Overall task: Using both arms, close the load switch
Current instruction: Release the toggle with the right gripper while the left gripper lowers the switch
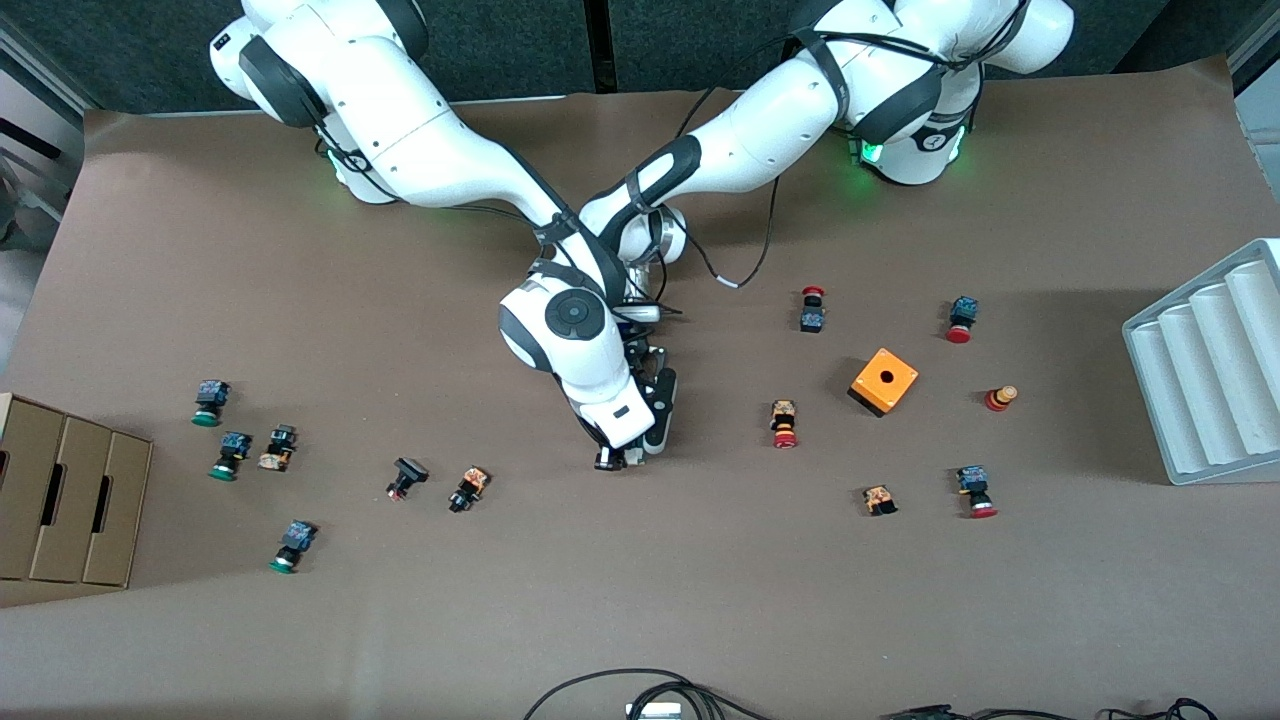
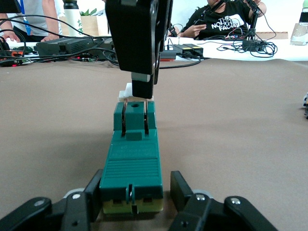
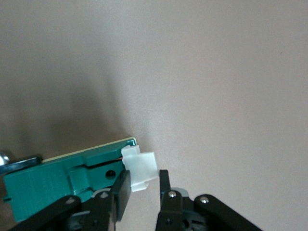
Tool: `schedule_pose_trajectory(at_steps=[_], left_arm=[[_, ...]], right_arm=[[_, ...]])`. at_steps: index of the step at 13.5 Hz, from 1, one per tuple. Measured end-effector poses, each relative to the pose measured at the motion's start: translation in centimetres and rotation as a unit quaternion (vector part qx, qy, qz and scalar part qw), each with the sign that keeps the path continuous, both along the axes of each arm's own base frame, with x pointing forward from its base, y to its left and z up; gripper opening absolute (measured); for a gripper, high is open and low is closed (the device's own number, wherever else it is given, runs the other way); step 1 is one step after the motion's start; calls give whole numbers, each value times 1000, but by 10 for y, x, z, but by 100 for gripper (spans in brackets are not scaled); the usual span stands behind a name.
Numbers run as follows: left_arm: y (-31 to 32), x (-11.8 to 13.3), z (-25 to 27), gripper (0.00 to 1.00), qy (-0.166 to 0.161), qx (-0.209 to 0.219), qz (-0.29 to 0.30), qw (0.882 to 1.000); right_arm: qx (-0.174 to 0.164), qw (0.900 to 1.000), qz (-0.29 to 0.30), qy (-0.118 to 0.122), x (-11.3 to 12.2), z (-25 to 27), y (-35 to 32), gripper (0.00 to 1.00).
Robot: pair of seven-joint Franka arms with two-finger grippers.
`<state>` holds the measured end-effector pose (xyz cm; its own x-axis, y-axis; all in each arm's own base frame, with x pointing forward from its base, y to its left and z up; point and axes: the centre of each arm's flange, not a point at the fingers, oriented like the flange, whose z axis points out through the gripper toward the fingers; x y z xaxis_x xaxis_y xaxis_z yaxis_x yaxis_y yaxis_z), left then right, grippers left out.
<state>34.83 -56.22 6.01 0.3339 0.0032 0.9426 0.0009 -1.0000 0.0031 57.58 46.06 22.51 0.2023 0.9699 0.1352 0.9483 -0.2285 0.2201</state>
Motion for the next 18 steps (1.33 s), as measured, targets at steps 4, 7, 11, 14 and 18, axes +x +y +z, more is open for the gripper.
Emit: schedule_pose_trajectory(at_steps=[4, 7, 11, 14, 18], left_arm=[[0, 0, 0, 63, 0, 0, 0, 1000], [0, 0, 0, 63, 0, 0, 0, 1000], [0, 0, 0, 63, -1, 0, 0, 1000], [0, 0, 0, 67, -1, -1, 1, 1000], [2, 2, -1, 100, -2, -1, 3, 1000]], right_arm=[[7, 1000, -2, -9, 4, 11, 3, 59], [13, 1000, -4, -17, 8, 32, 5, 86], [1, 1000, -10, -9, 7, 74, 1, 100], [-8, 1000, -19, -1, 3, 115, -5, 100], [4, 998, -49, 28, -4, 161, -15, 100]])
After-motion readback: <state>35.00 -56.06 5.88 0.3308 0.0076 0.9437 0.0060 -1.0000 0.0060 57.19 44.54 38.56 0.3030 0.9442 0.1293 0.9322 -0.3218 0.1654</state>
